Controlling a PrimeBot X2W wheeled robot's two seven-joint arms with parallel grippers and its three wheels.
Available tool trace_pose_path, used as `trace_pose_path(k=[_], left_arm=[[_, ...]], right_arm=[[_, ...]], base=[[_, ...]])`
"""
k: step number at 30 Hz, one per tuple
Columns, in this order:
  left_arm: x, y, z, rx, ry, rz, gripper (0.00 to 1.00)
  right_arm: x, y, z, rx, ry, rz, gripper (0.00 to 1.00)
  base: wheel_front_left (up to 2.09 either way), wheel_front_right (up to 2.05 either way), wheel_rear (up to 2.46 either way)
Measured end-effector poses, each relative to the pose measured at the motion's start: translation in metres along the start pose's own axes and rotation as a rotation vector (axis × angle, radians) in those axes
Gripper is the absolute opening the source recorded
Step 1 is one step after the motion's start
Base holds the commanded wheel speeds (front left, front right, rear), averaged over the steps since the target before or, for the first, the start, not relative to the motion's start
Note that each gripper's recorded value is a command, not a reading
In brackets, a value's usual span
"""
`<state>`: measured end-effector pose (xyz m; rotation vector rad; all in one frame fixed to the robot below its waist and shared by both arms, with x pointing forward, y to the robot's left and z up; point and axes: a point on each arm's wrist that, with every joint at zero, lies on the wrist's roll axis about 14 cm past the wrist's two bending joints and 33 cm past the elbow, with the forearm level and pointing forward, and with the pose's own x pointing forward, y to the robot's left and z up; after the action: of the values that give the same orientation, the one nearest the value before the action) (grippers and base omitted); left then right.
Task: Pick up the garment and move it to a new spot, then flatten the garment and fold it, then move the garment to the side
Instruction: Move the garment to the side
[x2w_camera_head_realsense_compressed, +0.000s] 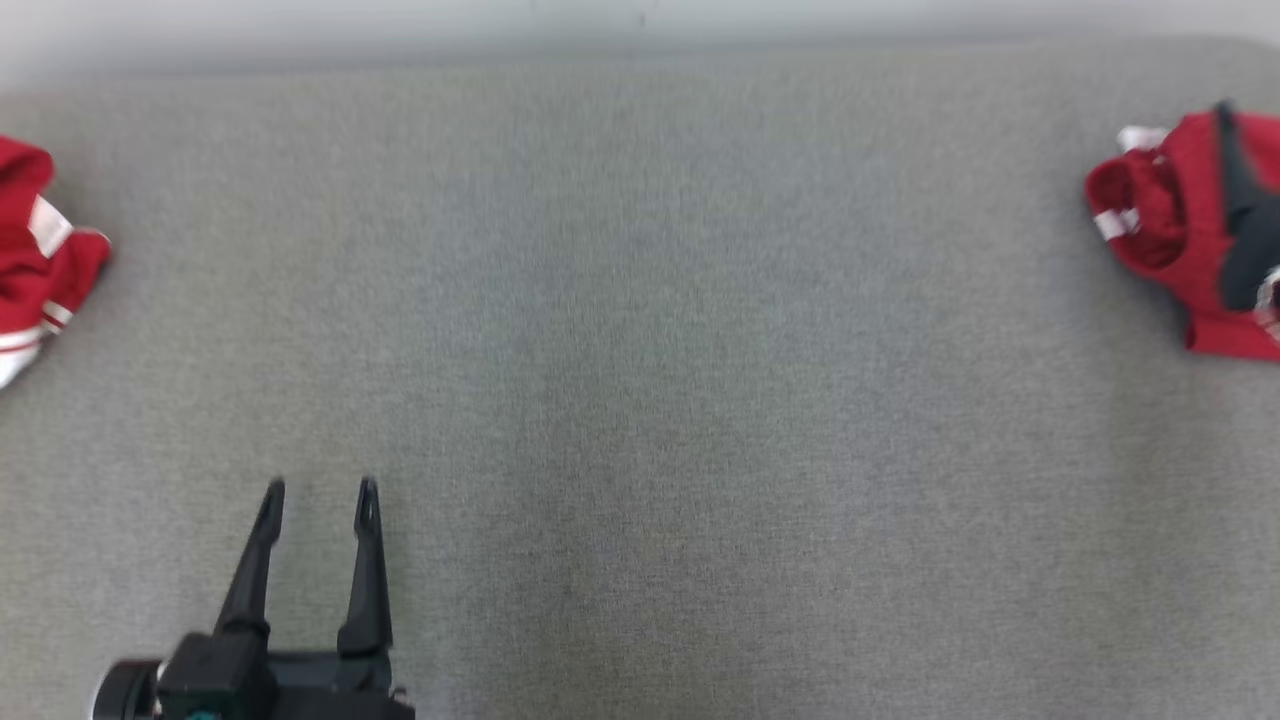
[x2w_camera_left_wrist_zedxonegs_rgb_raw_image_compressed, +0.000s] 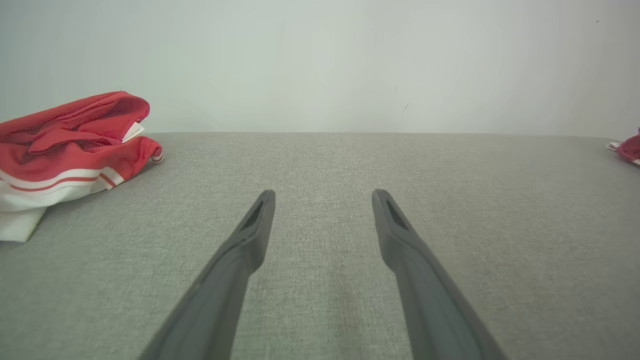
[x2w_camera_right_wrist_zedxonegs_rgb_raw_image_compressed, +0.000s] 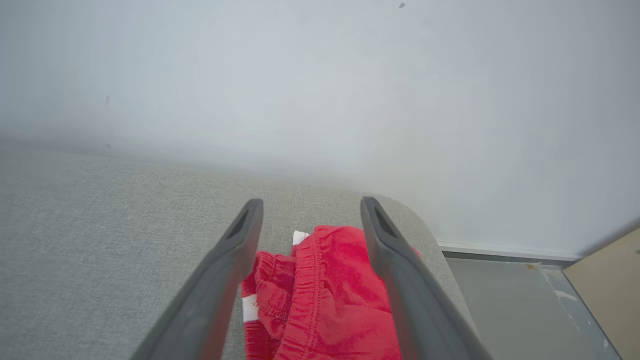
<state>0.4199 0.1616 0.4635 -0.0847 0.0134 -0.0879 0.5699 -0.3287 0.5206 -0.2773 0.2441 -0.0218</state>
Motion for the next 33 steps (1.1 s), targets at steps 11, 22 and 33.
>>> trace_pose_path(k=[11, 22, 33], left_arm=[[-0.037, 0.007, 0.022, 0.010, -0.041, 0.028, 1.00], [-0.059, 0.014, 0.044, 0.028, -0.099, 0.052, 1.00], [-0.077, 0.025, 0.045, 0.031, -0.104, 0.089, 1.00]], right_arm=[[-0.059, 0.057, 0.056, 0.199, -0.294, 0.142, 1.00], [-0.142, 0.121, 0.034, 0.315, -0.432, 0.185, 1.00], [-0.195, 0.147, -0.005, 0.416, -0.385, 0.118, 1.00]], base=[[0.00, 0.00, 0.00], [0.00, 0.00, 0.00], [0.00, 0.00, 0.00]])
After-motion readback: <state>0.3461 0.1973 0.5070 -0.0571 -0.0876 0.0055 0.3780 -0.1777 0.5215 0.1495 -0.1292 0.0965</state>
